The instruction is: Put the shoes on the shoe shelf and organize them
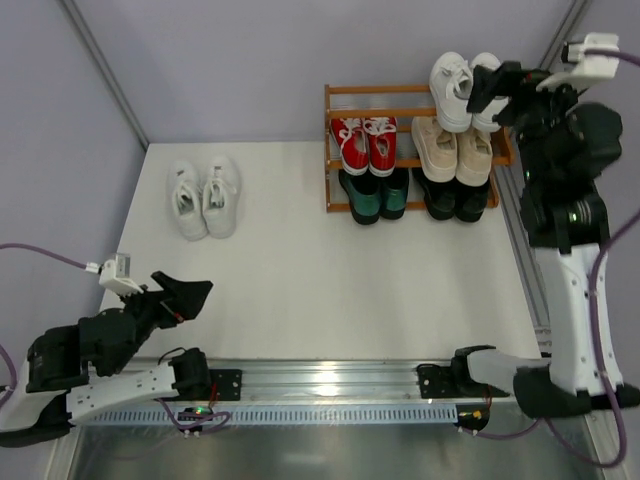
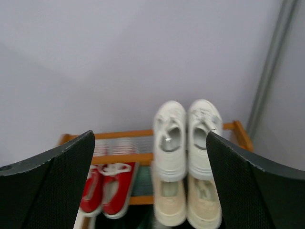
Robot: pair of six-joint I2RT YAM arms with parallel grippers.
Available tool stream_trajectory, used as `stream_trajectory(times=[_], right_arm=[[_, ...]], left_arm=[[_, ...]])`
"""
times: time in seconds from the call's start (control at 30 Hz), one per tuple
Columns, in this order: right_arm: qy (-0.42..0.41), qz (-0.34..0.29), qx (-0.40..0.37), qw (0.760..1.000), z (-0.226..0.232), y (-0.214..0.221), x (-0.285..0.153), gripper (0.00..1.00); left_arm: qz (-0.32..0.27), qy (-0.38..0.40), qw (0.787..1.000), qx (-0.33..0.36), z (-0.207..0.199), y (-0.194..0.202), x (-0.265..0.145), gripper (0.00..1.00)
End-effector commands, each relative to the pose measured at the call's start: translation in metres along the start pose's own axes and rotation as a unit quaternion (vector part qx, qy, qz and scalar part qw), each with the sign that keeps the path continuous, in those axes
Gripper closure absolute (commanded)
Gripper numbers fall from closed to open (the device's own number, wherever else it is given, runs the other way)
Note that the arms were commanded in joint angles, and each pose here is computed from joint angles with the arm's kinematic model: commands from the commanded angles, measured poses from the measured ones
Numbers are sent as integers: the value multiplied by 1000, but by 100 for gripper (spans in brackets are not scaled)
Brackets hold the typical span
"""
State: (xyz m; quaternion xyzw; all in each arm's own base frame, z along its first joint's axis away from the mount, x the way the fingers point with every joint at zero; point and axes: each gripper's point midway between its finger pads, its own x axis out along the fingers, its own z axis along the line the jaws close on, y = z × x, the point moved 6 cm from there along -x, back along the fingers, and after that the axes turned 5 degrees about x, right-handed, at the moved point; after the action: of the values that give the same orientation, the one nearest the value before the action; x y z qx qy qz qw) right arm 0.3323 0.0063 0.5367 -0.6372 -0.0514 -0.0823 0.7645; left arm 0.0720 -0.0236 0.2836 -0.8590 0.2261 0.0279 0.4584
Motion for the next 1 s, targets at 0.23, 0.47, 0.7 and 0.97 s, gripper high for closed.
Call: stream_trajectory(times=[0.23, 0.47, 0.7, 0.97], right_arm=[[-175, 77, 111, 975, 57, 87, -156, 0], [-288, 217, 148, 921, 72, 176, -229, 0], [-299, 240, 137, 913, 51, 193, -264, 0], [-315, 279, 151, 895, 45, 227, -284, 0]], left_arm=[[-22, -162, 973, 161, -59, -20, 49, 0], [-1, -186, 966, 179, -80, -25, 97, 0], [104, -212, 959, 160, -50, 4, 175, 0], [116, -269, 938, 183, 10, -71, 234, 0]])
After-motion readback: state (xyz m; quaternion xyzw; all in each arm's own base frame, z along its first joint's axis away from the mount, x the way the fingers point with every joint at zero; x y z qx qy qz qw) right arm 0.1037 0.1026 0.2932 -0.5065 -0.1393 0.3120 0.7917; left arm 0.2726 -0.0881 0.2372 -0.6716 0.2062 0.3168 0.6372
